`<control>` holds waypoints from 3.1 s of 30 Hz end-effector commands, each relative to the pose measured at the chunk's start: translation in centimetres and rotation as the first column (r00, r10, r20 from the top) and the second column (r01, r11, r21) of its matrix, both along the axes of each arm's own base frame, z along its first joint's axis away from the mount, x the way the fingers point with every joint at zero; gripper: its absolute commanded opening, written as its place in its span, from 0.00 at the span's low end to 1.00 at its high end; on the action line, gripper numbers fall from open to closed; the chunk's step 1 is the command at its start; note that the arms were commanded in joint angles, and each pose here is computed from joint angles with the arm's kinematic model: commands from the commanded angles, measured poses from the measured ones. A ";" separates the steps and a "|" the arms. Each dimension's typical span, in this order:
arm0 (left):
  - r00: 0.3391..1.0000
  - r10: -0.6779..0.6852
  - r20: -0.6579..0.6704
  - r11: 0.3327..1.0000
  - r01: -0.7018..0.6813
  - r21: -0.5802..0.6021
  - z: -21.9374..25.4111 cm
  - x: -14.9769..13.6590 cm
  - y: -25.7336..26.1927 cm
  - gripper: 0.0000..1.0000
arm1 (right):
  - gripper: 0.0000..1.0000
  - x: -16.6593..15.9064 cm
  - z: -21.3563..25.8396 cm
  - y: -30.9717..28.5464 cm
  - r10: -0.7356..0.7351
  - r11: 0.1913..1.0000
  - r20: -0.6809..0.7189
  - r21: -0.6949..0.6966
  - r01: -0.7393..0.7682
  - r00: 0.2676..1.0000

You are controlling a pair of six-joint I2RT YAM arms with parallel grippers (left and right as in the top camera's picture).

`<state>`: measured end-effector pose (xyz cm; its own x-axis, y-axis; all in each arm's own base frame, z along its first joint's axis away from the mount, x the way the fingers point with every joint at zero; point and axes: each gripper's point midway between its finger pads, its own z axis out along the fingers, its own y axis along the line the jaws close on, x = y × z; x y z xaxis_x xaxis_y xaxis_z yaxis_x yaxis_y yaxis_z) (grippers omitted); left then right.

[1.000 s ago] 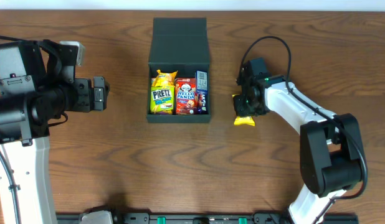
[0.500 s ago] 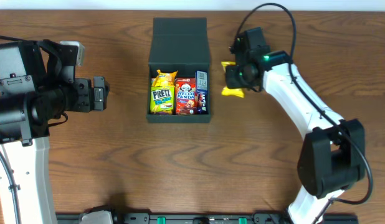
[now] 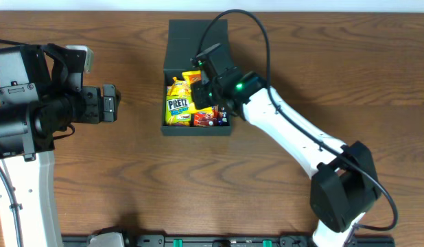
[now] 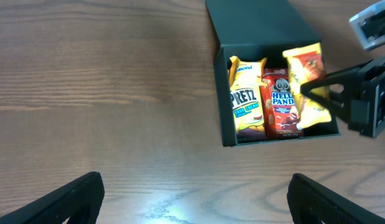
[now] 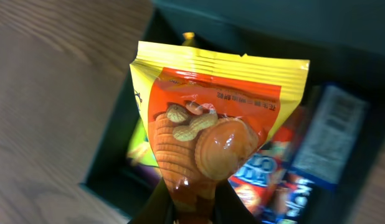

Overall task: Pack container
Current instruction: 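Carry the yellow-orange packet into the box and release it, then withdraw the right gripper to the upper right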

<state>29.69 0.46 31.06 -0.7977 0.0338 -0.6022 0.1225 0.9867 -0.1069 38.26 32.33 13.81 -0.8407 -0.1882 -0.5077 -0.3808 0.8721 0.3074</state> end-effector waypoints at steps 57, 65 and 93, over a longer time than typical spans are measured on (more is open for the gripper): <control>1.000 0.011 0.019 1.000 -0.011 0.004 0.6 0.1 0.2 0.95 | 0.59 9.9 5.0 -11.8 -0.312 0.950 0.186 0.059 0.306 0.932; 0.999 0.011 0.032 1.000 -0.011 0.006 0.8 0.3 0.2 0.95 | 0.60 12.5 4.9 -19.8 -0.410 0.909 0.216 0.024 0.415 0.886; 0.998 -0.024 0.053 0.999 0.026 -0.042 -2.2 8.1 0.5 0.95 | 0.01 13.7 3.4 -22.7 -0.441 0.898 0.156 0.078 0.434 0.884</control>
<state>35.58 0.88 30.85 -0.7360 0.0424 -0.6756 0.1519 0.9829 -0.1038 51.79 8.84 17.74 -0.7192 0.2055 -0.6637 0.0161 0.9599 0.2798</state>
